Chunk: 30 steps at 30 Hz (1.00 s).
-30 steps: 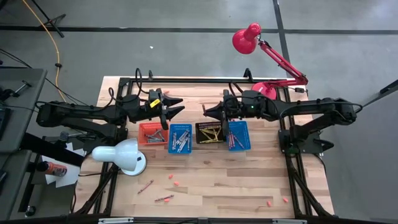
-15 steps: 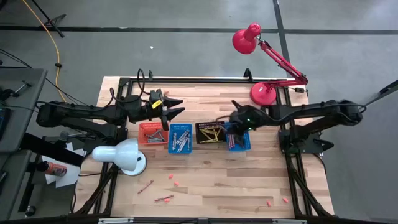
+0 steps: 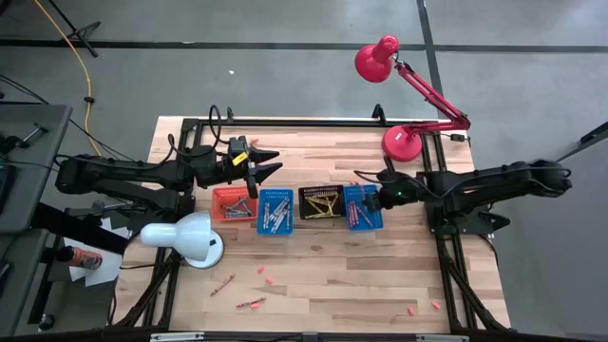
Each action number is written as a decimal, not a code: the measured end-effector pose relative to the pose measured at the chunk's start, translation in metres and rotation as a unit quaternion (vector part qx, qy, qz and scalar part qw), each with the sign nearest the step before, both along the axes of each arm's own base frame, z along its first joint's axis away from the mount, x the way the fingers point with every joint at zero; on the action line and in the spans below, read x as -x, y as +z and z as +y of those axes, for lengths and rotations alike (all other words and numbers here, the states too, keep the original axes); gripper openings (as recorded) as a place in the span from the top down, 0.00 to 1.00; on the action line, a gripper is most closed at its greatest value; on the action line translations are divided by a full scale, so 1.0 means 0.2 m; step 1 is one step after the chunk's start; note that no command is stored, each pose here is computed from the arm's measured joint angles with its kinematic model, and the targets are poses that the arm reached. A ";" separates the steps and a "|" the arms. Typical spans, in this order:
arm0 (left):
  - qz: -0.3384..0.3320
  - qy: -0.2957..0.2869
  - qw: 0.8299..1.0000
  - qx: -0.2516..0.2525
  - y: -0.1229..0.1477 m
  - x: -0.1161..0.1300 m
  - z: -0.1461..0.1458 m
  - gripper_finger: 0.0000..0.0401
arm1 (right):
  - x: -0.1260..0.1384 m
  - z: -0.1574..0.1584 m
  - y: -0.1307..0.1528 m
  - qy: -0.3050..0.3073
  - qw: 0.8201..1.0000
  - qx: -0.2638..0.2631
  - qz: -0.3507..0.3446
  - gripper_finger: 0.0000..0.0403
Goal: Sort crayons
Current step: Put the pink crayon into the right blue bin, then put the top right pink crayon into the right blue bin
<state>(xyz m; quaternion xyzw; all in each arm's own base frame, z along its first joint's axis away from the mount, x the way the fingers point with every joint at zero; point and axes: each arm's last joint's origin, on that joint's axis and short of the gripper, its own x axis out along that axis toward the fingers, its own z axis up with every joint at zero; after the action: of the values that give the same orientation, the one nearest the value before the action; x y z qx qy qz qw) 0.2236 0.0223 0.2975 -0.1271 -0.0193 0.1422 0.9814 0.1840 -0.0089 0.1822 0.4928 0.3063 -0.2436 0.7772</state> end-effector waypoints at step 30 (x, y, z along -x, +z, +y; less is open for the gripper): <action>-0.004 0.004 1.000 0.001 0.00 0.00 0.00 0.57 | -0.03 0.02 -0.03 0.020 0.997 -0.074 0.008 0.64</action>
<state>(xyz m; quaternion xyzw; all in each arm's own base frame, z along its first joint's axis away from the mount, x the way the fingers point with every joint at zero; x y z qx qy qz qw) 0.2235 0.0225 0.2981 -0.1282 -0.0234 0.1453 0.9808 0.1895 -0.0049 0.1757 0.5407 0.3394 -0.2087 0.7408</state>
